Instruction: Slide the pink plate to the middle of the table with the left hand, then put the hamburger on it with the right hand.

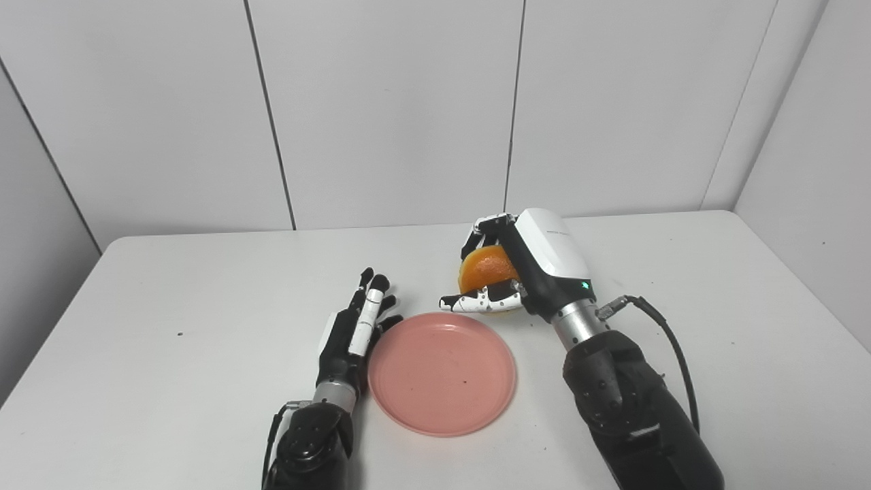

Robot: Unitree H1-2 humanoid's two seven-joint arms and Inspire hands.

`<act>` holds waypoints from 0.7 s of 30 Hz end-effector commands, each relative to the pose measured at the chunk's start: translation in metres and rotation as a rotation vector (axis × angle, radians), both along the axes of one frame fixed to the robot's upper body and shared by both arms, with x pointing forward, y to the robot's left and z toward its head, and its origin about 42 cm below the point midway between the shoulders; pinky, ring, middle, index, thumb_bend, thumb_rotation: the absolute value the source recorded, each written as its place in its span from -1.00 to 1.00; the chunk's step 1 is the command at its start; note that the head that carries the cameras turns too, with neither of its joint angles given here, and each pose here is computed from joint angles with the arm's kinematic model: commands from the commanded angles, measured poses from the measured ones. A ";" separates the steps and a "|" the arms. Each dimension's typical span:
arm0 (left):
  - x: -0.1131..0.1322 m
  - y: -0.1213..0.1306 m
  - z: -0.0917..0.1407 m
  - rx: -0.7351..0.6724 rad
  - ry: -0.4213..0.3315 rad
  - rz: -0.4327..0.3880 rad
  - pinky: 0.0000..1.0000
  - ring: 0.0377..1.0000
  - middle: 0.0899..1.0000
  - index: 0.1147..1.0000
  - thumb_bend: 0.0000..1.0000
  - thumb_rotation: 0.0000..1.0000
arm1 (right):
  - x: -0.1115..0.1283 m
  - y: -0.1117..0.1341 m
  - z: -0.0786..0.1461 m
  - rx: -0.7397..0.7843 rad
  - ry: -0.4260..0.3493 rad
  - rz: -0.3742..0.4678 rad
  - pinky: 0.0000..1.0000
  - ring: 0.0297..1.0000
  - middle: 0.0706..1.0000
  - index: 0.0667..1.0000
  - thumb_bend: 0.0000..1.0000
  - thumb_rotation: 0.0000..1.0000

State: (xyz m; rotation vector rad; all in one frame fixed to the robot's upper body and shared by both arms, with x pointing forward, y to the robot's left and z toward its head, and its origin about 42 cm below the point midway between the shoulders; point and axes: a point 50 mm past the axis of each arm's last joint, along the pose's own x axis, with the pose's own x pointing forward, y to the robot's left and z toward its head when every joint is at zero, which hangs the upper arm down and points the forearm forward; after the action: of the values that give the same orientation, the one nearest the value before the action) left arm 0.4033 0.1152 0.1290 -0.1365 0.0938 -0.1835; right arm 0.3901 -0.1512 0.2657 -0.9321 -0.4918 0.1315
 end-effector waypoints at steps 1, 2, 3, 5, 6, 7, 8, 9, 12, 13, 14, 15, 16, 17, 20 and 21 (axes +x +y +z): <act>0.002 -0.005 0.002 0.010 0.010 -0.009 0.84 0.80 0.89 1.00 0.68 0.75 | -0.001 0.008 0.010 0.015 -0.070 0.042 -0.65 -0.59 -0.51 -0.40 0.16 -0.57; 0.001 -0.005 0.002 0.011 0.010 -0.009 0.84 0.80 0.89 1.00 0.68 0.75 | -0.002 0.009 0.007 0.014 -0.062 0.047 -0.64 -0.58 -0.50 -0.39 0.16 -0.58; 0.001 -0.005 0.002 0.011 0.011 -0.009 0.83 0.79 0.88 1.00 0.69 0.75 | -0.003 0.010 0.004 0.013 -0.056 0.053 -0.64 -0.58 -0.50 -0.39 0.15 -0.57; 0.001 -0.005 0.002 0.007 0.012 -0.008 0.84 0.79 0.88 1.00 0.70 0.75 | -0.005 0.013 -0.002 0.013 -0.042 0.062 -0.63 -0.57 -0.50 -0.39 0.15 -0.56; 0.000 -0.006 0.002 0.006 0.012 -0.007 0.83 0.78 0.88 1.00 0.71 0.74 | -0.006 0.013 -0.005 0.013 -0.033 0.064 -0.63 -0.57 -0.49 -0.37 0.15 -0.55; 0.000 -0.006 0.002 0.005 0.011 -0.007 0.82 0.78 0.88 1.00 0.71 0.73 | -0.007 0.014 -0.008 0.014 -0.026 0.066 -0.62 -0.56 -0.47 -0.36 0.14 -0.53; 0.000 -0.007 0.002 0.004 0.010 -0.007 0.82 0.77 0.87 1.00 0.70 0.72 | -0.008 0.015 -0.010 0.018 -0.019 0.067 -0.61 -0.54 -0.45 -0.33 0.14 -0.52; -0.001 -0.007 0.002 0.003 0.010 -0.007 0.82 0.77 0.87 0.99 0.69 0.72 | -0.008 0.015 -0.011 0.022 -0.015 0.068 -0.60 -0.53 -0.44 -0.32 0.13 -0.51; -0.001 -0.009 0.000 0.004 0.013 -0.011 0.80 0.77 0.86 0.98 0.68 0.72 | -0.010 0.015 -0.021 0.050 0.028 0.058 -0.59 -0.53 -0.45 -0.37 0.13 -0.47; -0.001 -0.009 0.000 0.004 0.013 -0.012 0.81 0.78 0.86 0.98 0.68 0.72 | -0.011 0.015 -0.024 0.055 0.038 0.058 -0.60 -0.54 -0.46 -0.38 0.12 -0.48; -0.001 -0.009 -0.001 0.003 0.014 -0.014 0.81 0.78 0.86 0.99 0.68 0.73 | -0.011 0.015 -0.027 0.059 0.045 0.060 -0.61 -0.54 -0.46 -0.38 0.11 -0.49; -0.001 -0.009 -0.001 0.002 0.015 -0.016 0.81 0.79 0.87 0.99 0.68 0.73 | -0.011 0.015 -0.030 0.062 0.053 0.061 -0.60 -0.53 -0.44 -0.37 0.11 -0.48; -0.001 -0.009 -0.001 0.003 0.015 -0.017 0.81 0.80 0.87 1.00 0.67 0.73 | -0.011 0.016 -0.032 0.068 0.062 0.061 -0.59 -0.52 -0.43 -0.36 0.11 -0.49; -0.001 -0.009 -0.001 0.005 0.015 -0.018 0.80 0.80 0.87 1.00 0.66 0.73 | -0.012 0.016 -0.034 0.075 0.070 0.062 -0.58 -0.51 -0.43 -0.36 0.11 -0.51; -0.002 -0.009 -0.002 0.009 0.017 -0.019 0.78 0.80 0.87 1.00 0.66 0.74 | -0.013 0.018 -0.039 0.074 0.078 0.063 -0.60 -0.54 -0.47 -0.39 0.12 -0.51; -0.002 -0.009 -0.002 0.009 0.018 -0.022 0.78 0.80 0.88 1.00 0.66 0.74 | -0.013 0.019 -0.041 0.068 0.082 0.062 -0.62 -0.56 -0.48 -0.40 0.12 -0.48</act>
State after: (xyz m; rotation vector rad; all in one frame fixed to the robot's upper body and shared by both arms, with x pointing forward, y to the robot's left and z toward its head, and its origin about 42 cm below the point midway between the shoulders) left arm 0.4018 0.1123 0.1288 -0.1365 0.0938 -0.1851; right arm 0.3735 -0.1408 0.2037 -0.8573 -0.3263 0.2219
